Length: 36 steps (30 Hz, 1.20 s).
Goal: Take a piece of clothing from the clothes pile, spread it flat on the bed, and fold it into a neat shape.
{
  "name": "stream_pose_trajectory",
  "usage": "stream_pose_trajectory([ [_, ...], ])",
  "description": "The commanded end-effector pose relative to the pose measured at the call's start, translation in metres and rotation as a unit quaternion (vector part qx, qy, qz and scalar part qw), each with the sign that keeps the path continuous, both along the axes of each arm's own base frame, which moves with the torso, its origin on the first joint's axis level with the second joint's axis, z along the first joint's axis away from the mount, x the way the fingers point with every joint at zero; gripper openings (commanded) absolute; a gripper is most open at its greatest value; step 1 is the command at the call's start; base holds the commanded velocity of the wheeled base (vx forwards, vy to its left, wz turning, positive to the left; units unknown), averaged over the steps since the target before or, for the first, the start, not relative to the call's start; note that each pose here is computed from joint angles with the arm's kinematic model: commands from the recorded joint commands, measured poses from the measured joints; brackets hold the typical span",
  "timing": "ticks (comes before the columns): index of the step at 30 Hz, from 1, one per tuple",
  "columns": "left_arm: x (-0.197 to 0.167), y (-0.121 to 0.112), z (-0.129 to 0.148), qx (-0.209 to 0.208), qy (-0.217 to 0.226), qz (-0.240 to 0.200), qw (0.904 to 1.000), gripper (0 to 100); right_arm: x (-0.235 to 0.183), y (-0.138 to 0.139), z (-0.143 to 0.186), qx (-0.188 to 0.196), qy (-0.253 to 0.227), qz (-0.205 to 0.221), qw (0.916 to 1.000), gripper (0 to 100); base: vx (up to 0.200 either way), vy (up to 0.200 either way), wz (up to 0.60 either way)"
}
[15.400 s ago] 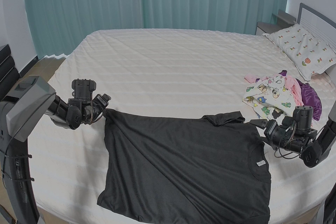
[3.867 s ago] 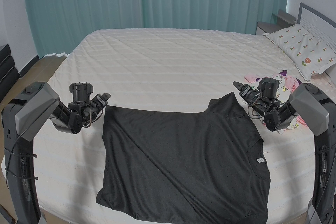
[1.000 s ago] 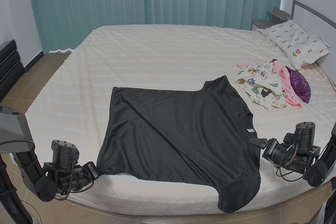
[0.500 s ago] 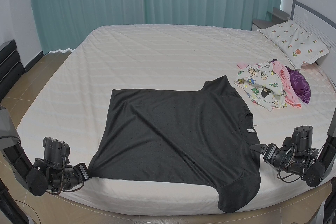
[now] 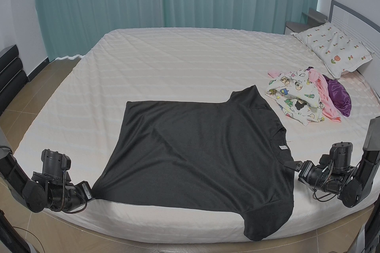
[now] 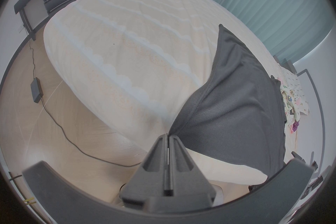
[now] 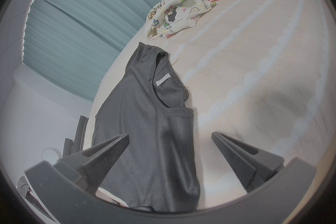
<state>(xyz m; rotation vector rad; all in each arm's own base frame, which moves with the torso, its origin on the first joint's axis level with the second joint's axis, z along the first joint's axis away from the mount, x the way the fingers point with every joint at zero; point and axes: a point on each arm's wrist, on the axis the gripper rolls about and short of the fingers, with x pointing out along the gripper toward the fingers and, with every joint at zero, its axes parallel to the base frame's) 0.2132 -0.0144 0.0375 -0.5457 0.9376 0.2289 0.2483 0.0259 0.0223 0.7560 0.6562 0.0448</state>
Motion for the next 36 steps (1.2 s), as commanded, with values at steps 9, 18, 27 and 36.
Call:
stream_pose_trajectory([
  [9,0.0,0.004,0.009,-0.015,0.006,-0.009,0.9998,0,0.04,0.003,-0.019,0.002,-0.012,0.001,0.9999,100,0.0,0.0,0.0],
  [18,-0.002,0.005,0.007,-0.009,0.018,-0.016,0.9997,0,0.051,0.002,-0.036,-0.002,-0.003,-0.002,1.0,0,0.0,0.0,0.0],
  [27,-0.003,0.003,0.005,-0.009,0.024,-0.02,0.9995,0,0.059,-0.016,-0.022,-0.001,-0.039,-0.031,0.9988,0,0.0,0.0,0.0],
  [36,-0.005,0.001,0.004,-0.009,0.027,-0.025,0.9993,0,0.069,-0.021,-0.015,-0.005,-0.064,-0.024,0.9976,0,0.0,0.0,0.0],
])
